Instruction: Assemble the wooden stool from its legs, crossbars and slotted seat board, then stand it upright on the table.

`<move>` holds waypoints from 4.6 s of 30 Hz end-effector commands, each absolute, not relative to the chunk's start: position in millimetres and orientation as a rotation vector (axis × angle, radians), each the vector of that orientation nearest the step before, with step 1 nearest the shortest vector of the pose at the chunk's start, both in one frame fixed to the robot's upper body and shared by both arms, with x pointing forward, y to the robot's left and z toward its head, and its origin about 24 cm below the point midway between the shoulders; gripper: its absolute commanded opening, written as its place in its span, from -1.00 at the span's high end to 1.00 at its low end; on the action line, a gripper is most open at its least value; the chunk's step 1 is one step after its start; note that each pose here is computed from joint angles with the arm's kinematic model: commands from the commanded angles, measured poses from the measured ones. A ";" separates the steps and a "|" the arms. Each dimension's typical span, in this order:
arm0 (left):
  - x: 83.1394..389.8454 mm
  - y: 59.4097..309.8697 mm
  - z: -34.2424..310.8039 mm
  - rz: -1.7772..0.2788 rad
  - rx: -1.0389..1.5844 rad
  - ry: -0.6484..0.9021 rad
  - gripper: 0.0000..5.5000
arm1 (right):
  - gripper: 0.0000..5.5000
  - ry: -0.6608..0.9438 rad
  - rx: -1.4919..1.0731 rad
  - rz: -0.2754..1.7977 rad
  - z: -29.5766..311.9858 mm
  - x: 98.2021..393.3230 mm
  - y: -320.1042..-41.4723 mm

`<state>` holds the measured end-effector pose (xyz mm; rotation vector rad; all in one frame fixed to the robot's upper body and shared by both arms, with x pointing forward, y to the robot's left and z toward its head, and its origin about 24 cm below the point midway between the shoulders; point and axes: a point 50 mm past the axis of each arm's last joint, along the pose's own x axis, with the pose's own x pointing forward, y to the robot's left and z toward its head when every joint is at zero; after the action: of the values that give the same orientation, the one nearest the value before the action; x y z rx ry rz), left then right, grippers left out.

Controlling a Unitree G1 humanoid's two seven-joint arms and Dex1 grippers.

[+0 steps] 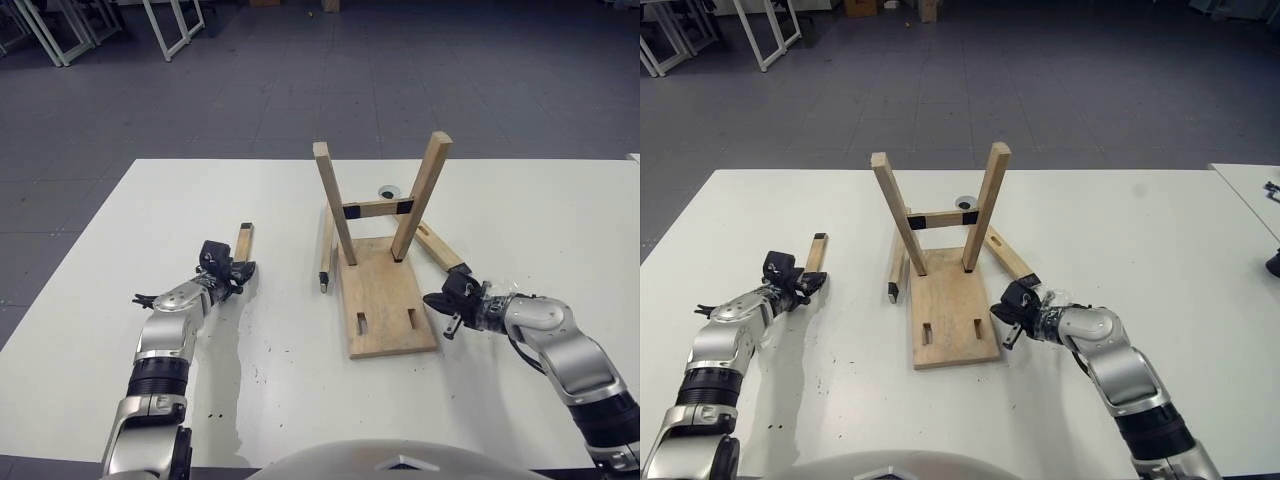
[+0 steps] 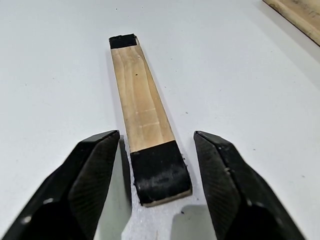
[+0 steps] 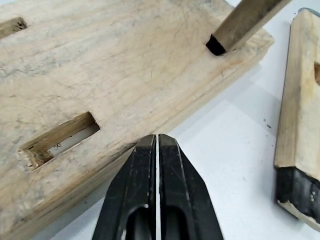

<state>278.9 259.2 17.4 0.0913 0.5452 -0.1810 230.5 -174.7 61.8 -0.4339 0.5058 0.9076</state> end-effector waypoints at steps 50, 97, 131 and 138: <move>262.8 129.7 181.9 -0.713 0.340 -0.576 0.52 | 0.46 0.001 0.750 1.055 275.9 294.6 -99.9; 280.2 181.4 117.8 -0.348 0.391 -0.320 0.15 | 0.86 0.293 0.018 0.471 85.9 368.1 -197.4; 274.8 179.3 110.7 -0.328 0.358 -0.304 0.15 | 0.86 0.170 0.040 0.181 86.5 261.2 -241.4; 275.1 178.6 110.7 -0.328 0.355 -0.304 0.15 | 0.86 0.119 0.028 0.182 91.0 260.4 -238.2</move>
<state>274.6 177.2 110.8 0.3573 -0.3110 -0.3309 261.8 -239.9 95.3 0.0267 0.1020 0.1831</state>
